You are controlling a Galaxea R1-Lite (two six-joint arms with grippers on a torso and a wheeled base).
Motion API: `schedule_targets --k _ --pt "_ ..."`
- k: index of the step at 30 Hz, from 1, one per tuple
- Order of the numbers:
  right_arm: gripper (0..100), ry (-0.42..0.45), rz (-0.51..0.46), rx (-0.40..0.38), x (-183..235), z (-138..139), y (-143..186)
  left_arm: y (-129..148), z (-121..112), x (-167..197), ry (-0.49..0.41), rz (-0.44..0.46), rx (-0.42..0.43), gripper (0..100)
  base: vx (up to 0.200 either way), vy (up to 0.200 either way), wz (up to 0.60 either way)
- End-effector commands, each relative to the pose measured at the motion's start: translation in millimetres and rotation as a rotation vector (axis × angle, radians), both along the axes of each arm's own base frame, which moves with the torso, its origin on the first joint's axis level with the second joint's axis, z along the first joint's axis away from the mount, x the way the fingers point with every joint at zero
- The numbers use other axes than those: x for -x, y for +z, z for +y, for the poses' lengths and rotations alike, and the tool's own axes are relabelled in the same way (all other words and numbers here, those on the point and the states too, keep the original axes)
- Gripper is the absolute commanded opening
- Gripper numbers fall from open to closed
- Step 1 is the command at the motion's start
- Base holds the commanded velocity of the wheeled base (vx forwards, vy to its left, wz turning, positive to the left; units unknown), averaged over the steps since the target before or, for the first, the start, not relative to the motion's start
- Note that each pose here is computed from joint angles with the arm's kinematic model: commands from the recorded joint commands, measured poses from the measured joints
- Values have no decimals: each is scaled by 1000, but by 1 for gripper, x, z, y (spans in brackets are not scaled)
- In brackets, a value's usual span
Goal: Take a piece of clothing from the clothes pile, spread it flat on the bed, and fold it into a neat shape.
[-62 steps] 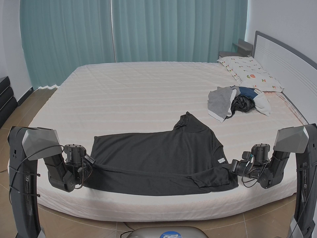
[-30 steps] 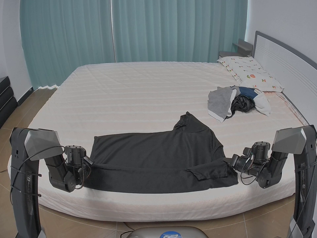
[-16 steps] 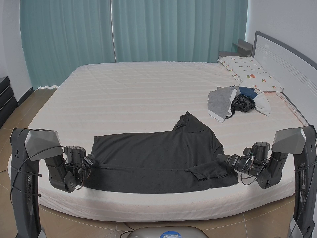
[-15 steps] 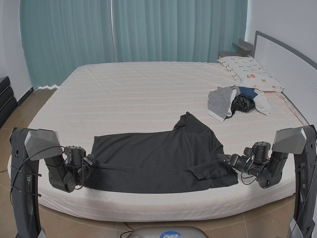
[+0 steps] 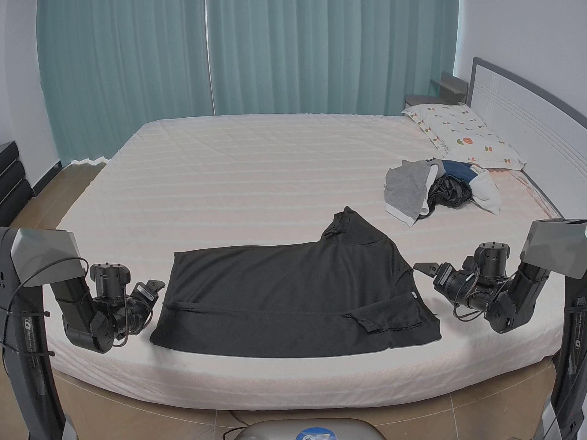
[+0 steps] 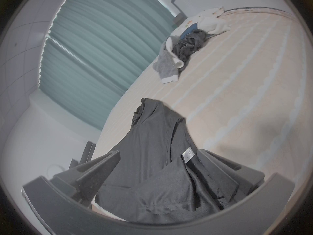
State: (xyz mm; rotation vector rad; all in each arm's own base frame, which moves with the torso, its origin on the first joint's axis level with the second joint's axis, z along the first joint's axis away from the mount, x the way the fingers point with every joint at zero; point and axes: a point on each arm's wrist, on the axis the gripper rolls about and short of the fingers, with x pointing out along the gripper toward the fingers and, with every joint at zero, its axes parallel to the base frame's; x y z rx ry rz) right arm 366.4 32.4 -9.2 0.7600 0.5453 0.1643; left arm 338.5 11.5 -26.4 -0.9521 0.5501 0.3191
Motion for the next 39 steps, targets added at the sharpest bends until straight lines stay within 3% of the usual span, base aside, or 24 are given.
schedule_targets --k 1,3,11,18,28,39 --pt "100 -51 -18 -17 -2 17 24 15 11 12 -22 -16 49 100 0 0 0" --pt "100 -76 21 -16 6 26 27 17 14 15 -44 -15 74 100 0 0 0" --pt "100 -90 190 -141 47 58 22 21 13 28 -108 0 126 100 0 0 0" --pt "100 -89 292 -111 48 64 -12 19 2 33 -140 22 130 100 0 0 0" --pt "100 -46 280 -27 50 76 -24 17 -3 33 -153 27 122 100 0 0 0" --pt "100 -75 255 19 45 86 -32 17 -3 32 -152 24 121 100 0 0 0"
